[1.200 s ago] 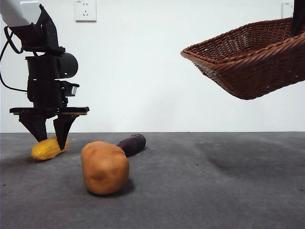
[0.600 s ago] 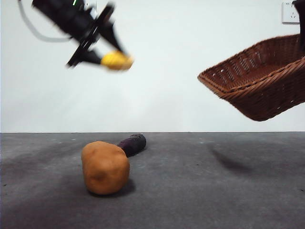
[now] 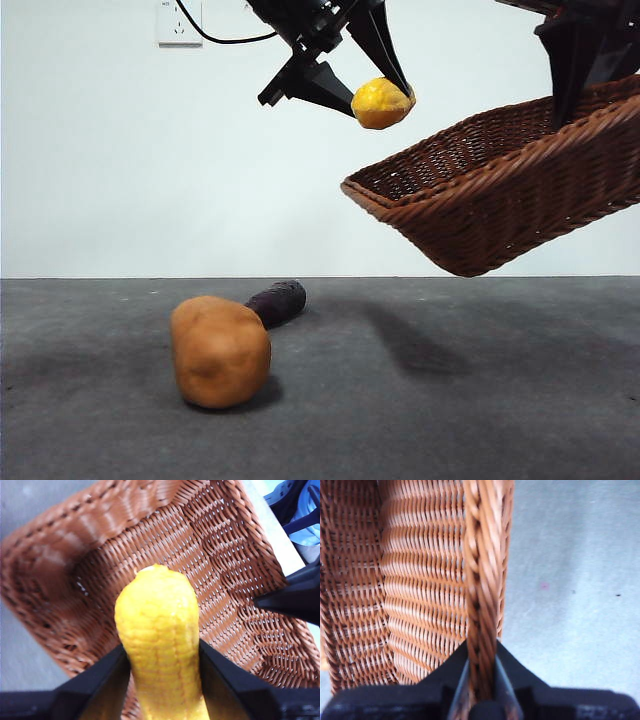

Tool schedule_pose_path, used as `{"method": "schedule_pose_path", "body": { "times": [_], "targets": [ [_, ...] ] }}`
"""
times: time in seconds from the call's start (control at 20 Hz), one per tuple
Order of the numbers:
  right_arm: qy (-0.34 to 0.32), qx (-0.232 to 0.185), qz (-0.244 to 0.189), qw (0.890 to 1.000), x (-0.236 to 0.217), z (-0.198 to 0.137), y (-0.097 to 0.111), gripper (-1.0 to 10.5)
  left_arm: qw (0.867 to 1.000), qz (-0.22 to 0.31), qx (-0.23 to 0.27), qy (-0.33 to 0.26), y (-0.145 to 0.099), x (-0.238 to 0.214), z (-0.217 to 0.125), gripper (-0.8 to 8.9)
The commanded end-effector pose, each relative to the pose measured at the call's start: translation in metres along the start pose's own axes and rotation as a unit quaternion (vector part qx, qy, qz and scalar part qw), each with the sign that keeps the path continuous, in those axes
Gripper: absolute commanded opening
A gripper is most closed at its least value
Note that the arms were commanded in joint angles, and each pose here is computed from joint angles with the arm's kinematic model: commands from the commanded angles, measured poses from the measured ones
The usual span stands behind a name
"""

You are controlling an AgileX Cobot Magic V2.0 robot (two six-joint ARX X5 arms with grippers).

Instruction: Help me put the vegetables on the table into the basket

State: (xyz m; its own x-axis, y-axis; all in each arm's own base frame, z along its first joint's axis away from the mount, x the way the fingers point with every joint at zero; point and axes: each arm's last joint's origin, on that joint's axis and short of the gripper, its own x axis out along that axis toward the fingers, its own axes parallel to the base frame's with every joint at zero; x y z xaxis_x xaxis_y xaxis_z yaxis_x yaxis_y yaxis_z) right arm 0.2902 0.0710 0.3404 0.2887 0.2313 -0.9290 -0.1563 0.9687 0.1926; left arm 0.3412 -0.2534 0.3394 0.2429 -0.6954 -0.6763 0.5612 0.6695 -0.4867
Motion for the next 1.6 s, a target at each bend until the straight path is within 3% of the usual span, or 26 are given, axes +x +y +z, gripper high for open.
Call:
{"method": "schedule_pose_path", "body": {
  "times": [0.05,0.1,0.2,0.4,0.65,0.8,0.9,1.05,1.4,1.6],
  "targets": [
    [0.003,0.002,0.019,1.000,0.002,0.000,0.006,-0.2,1.000,0.014,-0.018,0.017,-0.004,0.012,-0.006,0.06],
    [0.002,0.003,0.021,1.000,0.003,0.000,0.007,-0.2,0.999,0.032,-0.024,0.014,-0.005,0.013,-0.007,0.33],
    [0.004,0.002,0.040,0.999,0.003,0.000,0.010,-0.2,0.998,0.062,-0.033,0.006,-0.004,0.013,-0.007,1.85],
    [0.010,-0.002,0.072,0.997,0.002,-0.001,0.011,-0.2,0.997,0.065,-0.046,0.009,-0.002,0.017,-0.007,5.03],
    [0.009,-0.004,0.067,0.998,0.002,-0.001,0.011,-0.2,0.997,0.062,-0.046,0.007,-0.001,0.016,-0.006,5.12],
    [0.010,-0.008,0.046,0.999,0.002,-0.001,0.009,-0.2,0.998,0.068,-0.010,-0.002,-0.004,-0.005,-0.006,5.01],
    [0.016,-0.011,0.039,0.999,0.002,-0.003,0.008,-0.2,0.992,0.122,0.036,-0.006,-0.011,-0.029,-0.010,5.02],
    [0.013,-0.021,0.035,0.999,0.002,-0.002,0.008,-0.2,0.978,0.201,0.061,0.007,-0.018,-0.061,-0.021,5.02],
    [0.008,-0.034,0.036,0.999,0.003,-0.001,0.008,-0.2,0.967,0.241,0.042,0.073,-0.018,-0.096,-0.042,5.02],
    [0.006,-0.032,0.032,0.999,0.001,0.000,0.000,-0.2,0.967,0.242,0.031,0.075,-0.021,-0.107,-0.055,5.02]
  ]
}}
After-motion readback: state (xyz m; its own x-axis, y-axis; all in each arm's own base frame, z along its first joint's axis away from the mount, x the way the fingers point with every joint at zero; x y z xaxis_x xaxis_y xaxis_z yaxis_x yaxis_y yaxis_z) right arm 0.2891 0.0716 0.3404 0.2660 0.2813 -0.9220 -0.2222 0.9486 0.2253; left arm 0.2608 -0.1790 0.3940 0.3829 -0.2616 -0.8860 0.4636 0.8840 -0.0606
